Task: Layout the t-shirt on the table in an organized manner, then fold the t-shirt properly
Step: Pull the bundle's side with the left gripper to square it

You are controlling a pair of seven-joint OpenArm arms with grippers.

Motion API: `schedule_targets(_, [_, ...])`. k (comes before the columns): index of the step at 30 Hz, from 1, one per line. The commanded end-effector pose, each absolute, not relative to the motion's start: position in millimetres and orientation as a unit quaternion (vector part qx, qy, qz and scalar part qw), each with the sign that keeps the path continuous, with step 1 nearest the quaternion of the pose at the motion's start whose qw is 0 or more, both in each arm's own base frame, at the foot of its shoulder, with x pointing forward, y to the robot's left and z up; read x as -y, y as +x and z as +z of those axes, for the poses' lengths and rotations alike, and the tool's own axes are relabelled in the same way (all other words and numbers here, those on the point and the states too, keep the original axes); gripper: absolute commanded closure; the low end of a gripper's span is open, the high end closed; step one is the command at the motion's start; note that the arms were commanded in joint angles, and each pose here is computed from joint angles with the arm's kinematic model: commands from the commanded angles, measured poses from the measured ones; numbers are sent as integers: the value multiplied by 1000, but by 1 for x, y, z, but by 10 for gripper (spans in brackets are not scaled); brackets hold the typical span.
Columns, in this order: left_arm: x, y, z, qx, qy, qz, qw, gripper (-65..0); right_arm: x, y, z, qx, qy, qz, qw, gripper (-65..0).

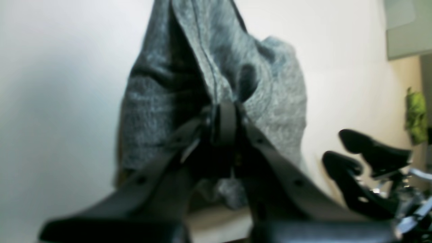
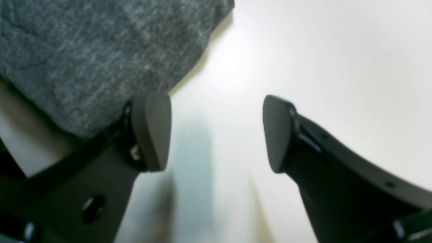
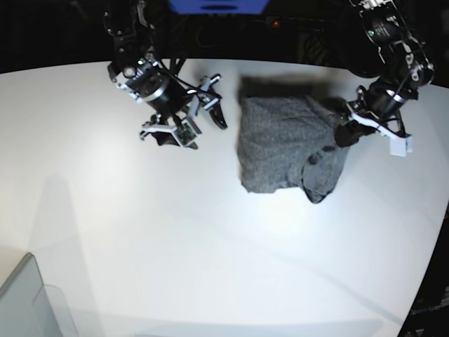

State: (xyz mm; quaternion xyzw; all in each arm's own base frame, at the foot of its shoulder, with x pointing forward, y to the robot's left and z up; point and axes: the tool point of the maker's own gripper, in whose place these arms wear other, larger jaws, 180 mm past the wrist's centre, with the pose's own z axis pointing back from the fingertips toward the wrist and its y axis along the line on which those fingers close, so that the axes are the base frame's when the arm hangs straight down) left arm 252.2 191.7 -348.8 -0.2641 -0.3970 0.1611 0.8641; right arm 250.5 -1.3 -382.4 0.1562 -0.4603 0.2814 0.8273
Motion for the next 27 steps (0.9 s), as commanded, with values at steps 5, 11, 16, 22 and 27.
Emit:
schedule_targets(5, [-220, 250, -337, 420, -245, 171, 857, -1, -5, 256, -369, 483, 167, 276, 814, -426])
schedule_targets(11, [-253, 239, -356, 411, -228, 229, 852, -1, -5, 256, -368, 484, 167, 276, 813, -426])
schedule_targets(16, [-261, 234, -377, 384, -233, 250, 858, -1, -5, 253, -370, 481, 168, 276, 815, -426])
schedule_targets(22, [-276, 237, -384, 376, -226, 256, 861, -1, -5, 250, -372, 478, 170, 275, 817, -426])
schedule_targets(27, [-285, 240, -378, 381, -216, 249, 864, -1, -5, 249, -372, 477, 170, 275, 817, -426])
